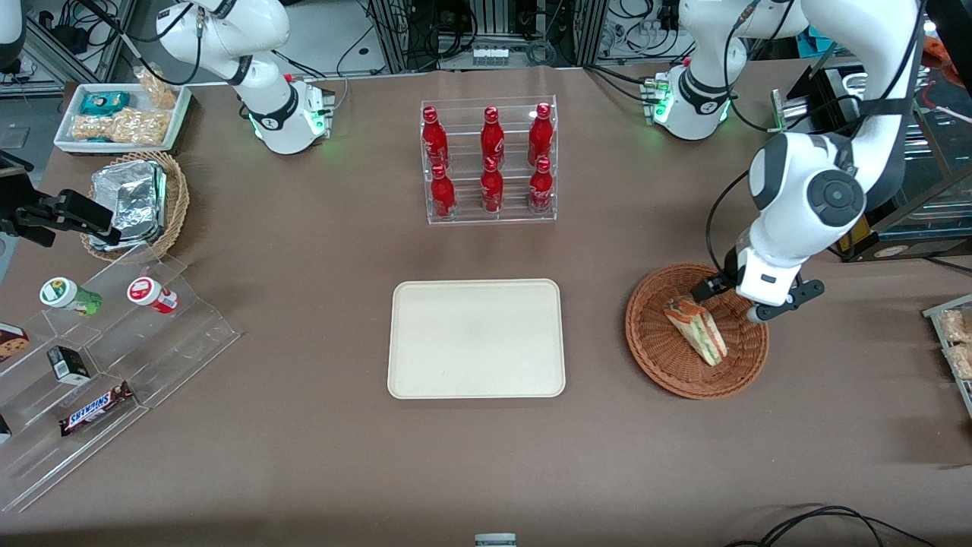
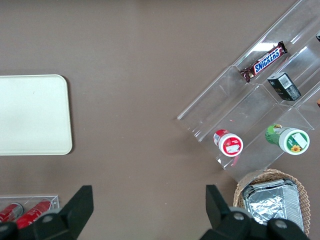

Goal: Place sandwich from basket to tray
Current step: 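Move the open left gripper over the sandwich in the wicker basket, then lower the left gripper and close it on the wrapped sandwich, then lift the sandwich and carry it over the cream tray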

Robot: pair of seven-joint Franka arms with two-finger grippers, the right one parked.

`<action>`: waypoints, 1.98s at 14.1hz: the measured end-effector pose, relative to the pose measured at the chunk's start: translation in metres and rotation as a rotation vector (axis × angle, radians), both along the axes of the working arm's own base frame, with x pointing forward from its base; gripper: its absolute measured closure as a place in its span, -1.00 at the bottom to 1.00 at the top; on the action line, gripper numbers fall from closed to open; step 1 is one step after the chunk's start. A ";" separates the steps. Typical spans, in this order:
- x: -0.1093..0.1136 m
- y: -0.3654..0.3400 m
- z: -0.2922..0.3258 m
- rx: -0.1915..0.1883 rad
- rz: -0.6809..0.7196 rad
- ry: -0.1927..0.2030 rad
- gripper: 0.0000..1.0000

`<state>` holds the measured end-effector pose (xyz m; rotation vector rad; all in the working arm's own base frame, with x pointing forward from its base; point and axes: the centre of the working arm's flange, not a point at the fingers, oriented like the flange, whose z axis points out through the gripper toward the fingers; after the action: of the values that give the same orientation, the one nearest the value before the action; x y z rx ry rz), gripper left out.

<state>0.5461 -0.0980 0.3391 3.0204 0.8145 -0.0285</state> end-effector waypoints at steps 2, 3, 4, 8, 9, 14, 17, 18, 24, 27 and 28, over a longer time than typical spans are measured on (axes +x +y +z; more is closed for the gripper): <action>0.012 -0.007 -0.008 0.002 0.115 0.000 -1.00; 0.019 -0.010 -0.014 0.003 0.178 0.005 -1.00; 0.026 -0.012 -0.021 0.006 0.226 0.013 -1.00; 0.037 -0.012 -0.058 0.052 0.256 0.049 -1.00; 0.038 -0.012 -0.064 0.057 0.259 0.055 -1.00; 0.045 -0.012 -0.077 0.063 0.281 0.070 0.07; 0.052 -0.013 -0.060 0.079 0.282 0.109 0.57; 0.057 -0.014 -0.045 0.092 0.280 0.142 0.67; 0.061 -0.126 0.021 0.086 0.098 0.152 0.76; 0.064 -0.207 0.021 0.038 -0.124 0.100 0.76; 0.066 -0.231 0.021 0.001 -0.179 0.076 0.76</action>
<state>0.6119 -0.3290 0.3604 3.0996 0.5456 -0.1455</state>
